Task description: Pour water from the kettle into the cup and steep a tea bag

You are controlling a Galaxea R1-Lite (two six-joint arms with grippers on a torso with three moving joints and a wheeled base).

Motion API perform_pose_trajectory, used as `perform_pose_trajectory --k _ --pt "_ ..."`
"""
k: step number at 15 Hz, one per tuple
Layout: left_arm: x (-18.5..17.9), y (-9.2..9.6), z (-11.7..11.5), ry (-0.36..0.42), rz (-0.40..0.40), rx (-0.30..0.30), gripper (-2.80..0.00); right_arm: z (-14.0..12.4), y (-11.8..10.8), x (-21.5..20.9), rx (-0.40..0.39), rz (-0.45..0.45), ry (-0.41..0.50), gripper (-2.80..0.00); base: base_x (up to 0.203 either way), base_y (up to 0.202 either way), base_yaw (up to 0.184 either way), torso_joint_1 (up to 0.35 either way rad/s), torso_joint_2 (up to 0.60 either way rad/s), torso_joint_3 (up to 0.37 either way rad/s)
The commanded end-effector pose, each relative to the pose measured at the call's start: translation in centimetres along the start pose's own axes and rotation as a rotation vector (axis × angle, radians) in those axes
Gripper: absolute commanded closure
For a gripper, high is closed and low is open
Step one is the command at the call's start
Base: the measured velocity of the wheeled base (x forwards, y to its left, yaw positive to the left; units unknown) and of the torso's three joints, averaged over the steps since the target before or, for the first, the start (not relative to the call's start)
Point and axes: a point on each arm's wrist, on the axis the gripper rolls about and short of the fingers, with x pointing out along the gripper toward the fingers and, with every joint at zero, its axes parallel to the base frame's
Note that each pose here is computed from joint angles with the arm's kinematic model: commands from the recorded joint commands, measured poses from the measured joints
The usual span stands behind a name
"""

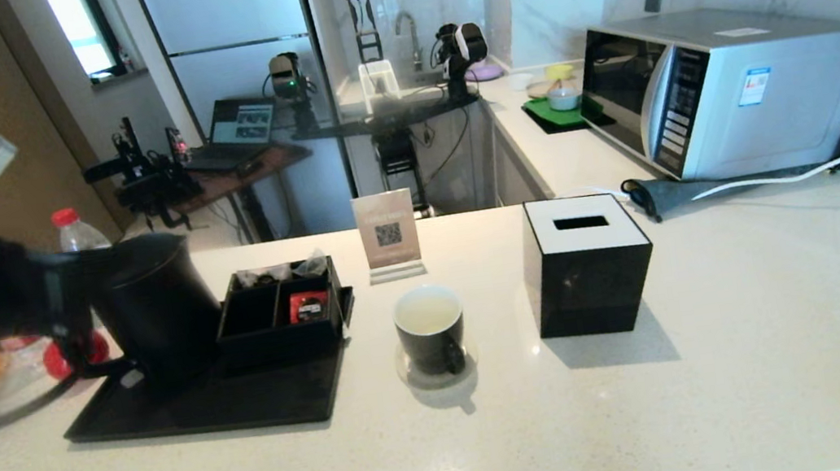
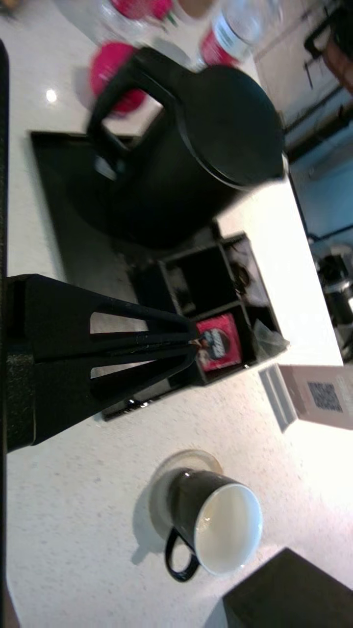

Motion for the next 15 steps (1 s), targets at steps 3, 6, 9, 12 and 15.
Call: perform_pose_trajectory --k 3,6,9,12,15 --pt "6.7 -0.1 0.3 0.104 -0.065 0.001 -2.80 0.0 0.0 0.0 -0.001 0.000 0.000 0.00 0.000 0.000 0.000 0.000 0.00 0.000" --pt "10.6 -0.7 0.5 0.139 -0.108 -0.011 -2.80 0.0 0.0 0.0 0.000 0.000 0.000 0.00 0.000 0.000 0.000 0.000 0.00 0.000" --pt "15.0 -1.0 0.6 0.170 -0.125 -0.043 -2.80 0.0 0.0 0.0 -0.001 0.000 0.000 0.00 0.000 0.000 0.000 0.000 0.00 0.000" --pt "18.3 -1.4 0.4 0.188 -0.131 -0.037 -2.80 0.0 0.0 0.0 0.000 0.000 0.000 0.00 0.000 0.000 0.000 0.000 0.00 0.000" --pt "20.9 -1.8 0.1 0.200 -0.140 -0.031 -2.80 0.0 0.0 0.0 0.000 0.000 0.000 0.00 0.000 0.000 0.000 0.000 0.00 0.000"
